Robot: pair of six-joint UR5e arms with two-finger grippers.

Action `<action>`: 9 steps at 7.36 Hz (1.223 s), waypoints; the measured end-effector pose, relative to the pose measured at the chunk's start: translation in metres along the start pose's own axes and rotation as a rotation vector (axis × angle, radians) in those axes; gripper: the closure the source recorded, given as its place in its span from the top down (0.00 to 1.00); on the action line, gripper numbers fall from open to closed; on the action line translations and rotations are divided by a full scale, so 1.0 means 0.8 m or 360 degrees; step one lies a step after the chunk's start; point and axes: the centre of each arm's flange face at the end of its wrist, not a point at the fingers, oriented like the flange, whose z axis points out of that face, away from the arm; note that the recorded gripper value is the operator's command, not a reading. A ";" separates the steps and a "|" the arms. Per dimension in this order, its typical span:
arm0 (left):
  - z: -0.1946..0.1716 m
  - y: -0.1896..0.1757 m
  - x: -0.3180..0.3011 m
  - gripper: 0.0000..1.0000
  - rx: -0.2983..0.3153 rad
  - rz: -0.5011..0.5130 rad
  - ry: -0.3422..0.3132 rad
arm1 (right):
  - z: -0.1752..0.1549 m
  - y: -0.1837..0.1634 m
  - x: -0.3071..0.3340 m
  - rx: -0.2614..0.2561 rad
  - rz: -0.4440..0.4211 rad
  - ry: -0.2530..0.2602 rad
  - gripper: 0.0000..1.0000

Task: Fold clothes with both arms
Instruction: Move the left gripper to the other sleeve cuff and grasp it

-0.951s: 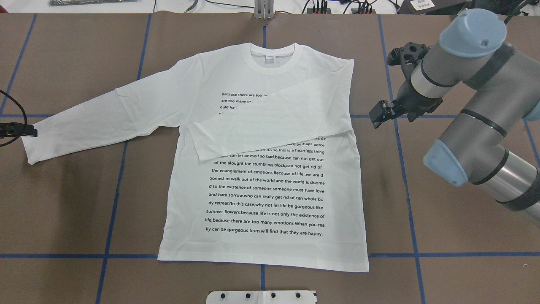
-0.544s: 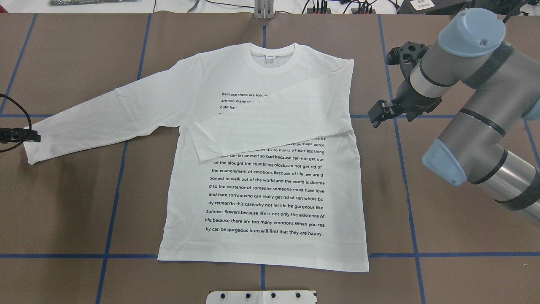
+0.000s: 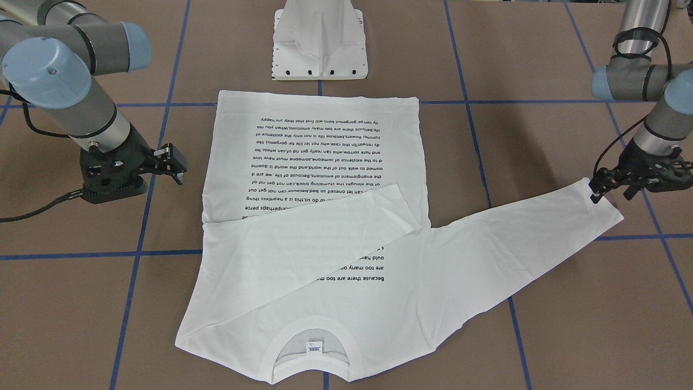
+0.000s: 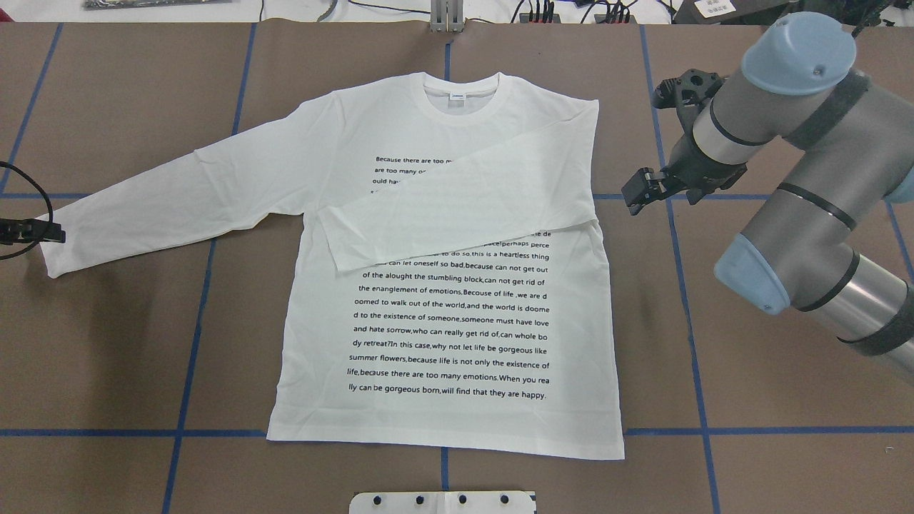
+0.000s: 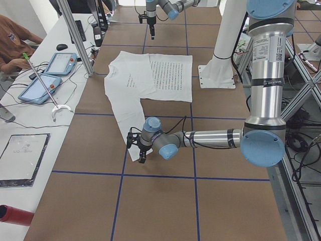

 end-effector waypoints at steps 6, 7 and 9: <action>0.006 0.003 0.002 0.77 -0.0014 0.0007 -0.0007 | 0.000 0.000 -0.001 0.0000 0.0004 -0.0002 1.00; 0.008 0.005 0.005 0.72 -0.0020 0.0014 -0.0005 | 0.000 0.000 0.000 -0.0002 0.0005 -0.0002 1.00; 0.010 0.006 0.009 0.45 -0.0025 0.0020 -0.0002 | 0.000 0.000 0.000 -0.0002 0.0006 -0.0001 1.00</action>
